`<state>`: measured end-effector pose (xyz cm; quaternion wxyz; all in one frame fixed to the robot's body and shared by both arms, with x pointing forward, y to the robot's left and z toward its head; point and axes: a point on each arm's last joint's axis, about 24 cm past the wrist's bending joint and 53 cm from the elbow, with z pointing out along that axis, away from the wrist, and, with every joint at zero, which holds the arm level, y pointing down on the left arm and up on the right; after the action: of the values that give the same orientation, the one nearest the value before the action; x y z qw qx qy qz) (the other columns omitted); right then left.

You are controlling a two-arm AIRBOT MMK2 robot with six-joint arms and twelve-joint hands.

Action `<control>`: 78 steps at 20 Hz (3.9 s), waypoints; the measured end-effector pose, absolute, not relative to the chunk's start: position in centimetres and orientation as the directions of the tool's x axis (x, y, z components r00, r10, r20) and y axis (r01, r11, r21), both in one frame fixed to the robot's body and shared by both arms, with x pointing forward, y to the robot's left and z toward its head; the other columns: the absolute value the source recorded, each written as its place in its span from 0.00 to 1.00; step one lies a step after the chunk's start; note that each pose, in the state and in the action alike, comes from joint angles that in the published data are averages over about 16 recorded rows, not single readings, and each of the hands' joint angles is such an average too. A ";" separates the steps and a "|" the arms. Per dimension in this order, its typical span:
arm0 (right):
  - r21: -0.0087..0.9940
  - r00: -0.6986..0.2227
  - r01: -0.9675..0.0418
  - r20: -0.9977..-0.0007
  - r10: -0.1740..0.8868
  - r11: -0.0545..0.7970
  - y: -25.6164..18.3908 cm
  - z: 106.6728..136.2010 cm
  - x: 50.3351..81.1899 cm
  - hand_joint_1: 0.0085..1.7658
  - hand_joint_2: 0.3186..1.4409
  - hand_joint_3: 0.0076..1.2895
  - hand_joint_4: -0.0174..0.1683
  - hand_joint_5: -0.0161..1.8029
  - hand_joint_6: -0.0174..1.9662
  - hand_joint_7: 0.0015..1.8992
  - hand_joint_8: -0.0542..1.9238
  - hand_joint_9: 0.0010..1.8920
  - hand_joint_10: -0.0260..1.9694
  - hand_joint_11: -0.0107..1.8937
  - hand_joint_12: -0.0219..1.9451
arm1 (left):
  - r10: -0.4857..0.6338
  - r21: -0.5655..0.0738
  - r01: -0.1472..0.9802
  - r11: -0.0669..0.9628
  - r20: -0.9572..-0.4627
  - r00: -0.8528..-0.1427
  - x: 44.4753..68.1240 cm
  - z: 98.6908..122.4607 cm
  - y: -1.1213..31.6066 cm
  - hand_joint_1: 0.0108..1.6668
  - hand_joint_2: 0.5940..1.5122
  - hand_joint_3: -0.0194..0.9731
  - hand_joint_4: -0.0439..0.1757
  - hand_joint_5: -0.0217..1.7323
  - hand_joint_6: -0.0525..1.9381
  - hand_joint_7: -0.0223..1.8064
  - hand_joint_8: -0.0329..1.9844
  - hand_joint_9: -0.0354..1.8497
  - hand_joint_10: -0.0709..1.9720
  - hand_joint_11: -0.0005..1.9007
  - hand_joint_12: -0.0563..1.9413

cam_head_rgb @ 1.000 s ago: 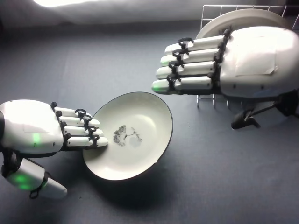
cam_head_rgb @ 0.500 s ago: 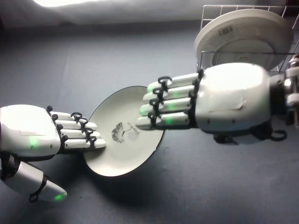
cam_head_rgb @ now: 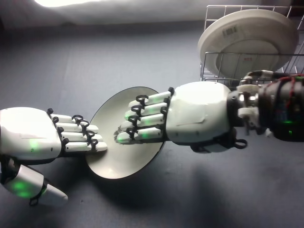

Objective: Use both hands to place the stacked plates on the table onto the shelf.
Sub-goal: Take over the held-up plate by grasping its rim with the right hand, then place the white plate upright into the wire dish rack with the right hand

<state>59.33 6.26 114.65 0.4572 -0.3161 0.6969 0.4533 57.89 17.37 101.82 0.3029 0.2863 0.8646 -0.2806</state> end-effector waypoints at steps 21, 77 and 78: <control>0.341 -0.370 -0.871 -0.929 -0.016 0.354 10.1 114.0 60.6 0.76 0.70 0.00 0.10 0.25 0.22 0.24 0.24 0.21 0.32 0.18 0.71 | 0.332 -0.304 0.674 0.673 -0.690 -0.643 58.0 102.0 17.2 0.01 0.74 0.04 0.15 0.00 0.00 0.00 0.00 0.00 0.01 0.01 0.04; 0.919 -0.612 -0.385 -0.323 0.722 0.085 -5.8 133.3 63.0 0.77 0.69 0.00 0.05 0.41 0.56 0.46 0.63 0.47 0.67 0.46 0.80 | 0.177 -0.210 0.717 0.664 -0.888 -0.424 63.0 117.5 21.3 0.00 0.75 0.04 0.20 0.04 0.03 0.02 0.02 0.03 0.01 0.01 0.03; 0.924 -0.607 -0.373 -0.309 0.732 0.080 -6.4 133.3 63.3 0.77 0.69 0.00 0.05 0.41 0.56 0.46 0.63 0.47 0.67 0.46 0.80 | 0.178 -0.209 0.719 0.663 -0.888 -0.423 62.9 117.5 21.2 0.00 0.75 0.04 0.20 0.04 0.03 0.02 0.02 0.03 0.01 0.01 0.03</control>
<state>63.27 -6.38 133.30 0.4174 0.1484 0.6048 0.6618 62.94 21.19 117.51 0.4559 0.2840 0.7897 -0.2965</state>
